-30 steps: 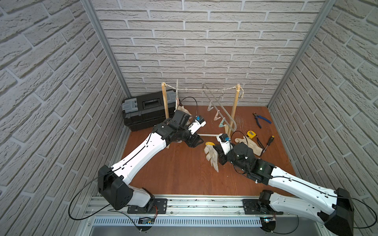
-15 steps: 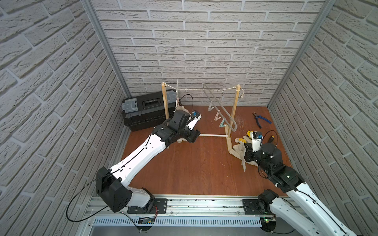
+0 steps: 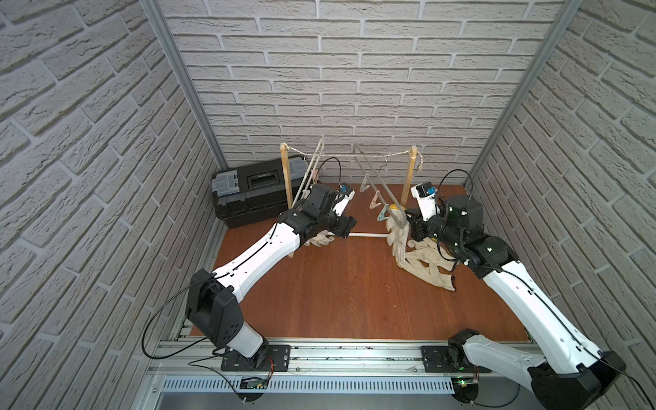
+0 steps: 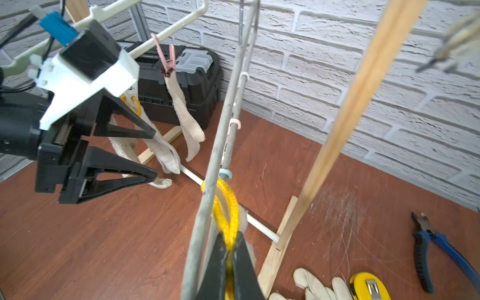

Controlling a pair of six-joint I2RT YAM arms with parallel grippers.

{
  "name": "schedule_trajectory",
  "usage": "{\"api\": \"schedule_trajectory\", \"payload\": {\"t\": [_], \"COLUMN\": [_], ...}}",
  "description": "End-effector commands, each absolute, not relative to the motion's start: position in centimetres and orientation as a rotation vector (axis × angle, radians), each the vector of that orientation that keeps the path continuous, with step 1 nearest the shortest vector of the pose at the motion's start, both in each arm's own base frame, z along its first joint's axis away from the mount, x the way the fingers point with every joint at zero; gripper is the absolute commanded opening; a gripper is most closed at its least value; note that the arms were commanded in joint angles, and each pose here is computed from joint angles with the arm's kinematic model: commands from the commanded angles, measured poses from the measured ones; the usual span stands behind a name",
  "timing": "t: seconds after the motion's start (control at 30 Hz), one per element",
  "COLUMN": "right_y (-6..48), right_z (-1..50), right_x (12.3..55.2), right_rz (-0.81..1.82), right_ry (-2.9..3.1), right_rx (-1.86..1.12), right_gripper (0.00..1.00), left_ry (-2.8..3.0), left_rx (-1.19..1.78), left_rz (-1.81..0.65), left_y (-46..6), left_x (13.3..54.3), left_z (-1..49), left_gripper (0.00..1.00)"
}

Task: Clip the gloves onto a hanger to dry
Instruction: Open the clamp at the hanger.

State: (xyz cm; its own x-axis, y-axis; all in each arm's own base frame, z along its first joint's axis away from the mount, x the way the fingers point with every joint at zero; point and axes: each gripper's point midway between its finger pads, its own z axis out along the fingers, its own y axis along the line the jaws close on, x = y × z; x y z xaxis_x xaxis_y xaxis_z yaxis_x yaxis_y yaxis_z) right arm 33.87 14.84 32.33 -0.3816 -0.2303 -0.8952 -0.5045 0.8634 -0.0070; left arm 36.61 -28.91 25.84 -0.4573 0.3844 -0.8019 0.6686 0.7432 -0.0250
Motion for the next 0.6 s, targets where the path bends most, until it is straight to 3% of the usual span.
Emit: {"api": "schedule_trajectory", "payload": {"t": [0.0, 0.3, 0.57], "right_y": [15.8, 13.2, 15.1], "right_z": [32.7, 31.2, 31.6], "right_x": [34.2, 37.0, 39.7], "right_rz": [0.353, 0.218, 0.369], "right_ry": [1.967, 2.103, 2.061], "right_rx": [-0.616, -0.396, -0.218], "right_gripper": [0.03, 0.04, 0.03], "left_ry": [1.926, 1.937, 1.959], "left_rx": [0.780, 0.871, 0.907], "left_rz": [-0.397, -0.307, -0.353], "left_y": [-29.7, -29.7, -31.2], "left_x": [39.6, 43.2, 42.8], "left_z": [30.4, 29.3, 29.0], "left_gripper": [0.79, 0.79, 0.79]}}
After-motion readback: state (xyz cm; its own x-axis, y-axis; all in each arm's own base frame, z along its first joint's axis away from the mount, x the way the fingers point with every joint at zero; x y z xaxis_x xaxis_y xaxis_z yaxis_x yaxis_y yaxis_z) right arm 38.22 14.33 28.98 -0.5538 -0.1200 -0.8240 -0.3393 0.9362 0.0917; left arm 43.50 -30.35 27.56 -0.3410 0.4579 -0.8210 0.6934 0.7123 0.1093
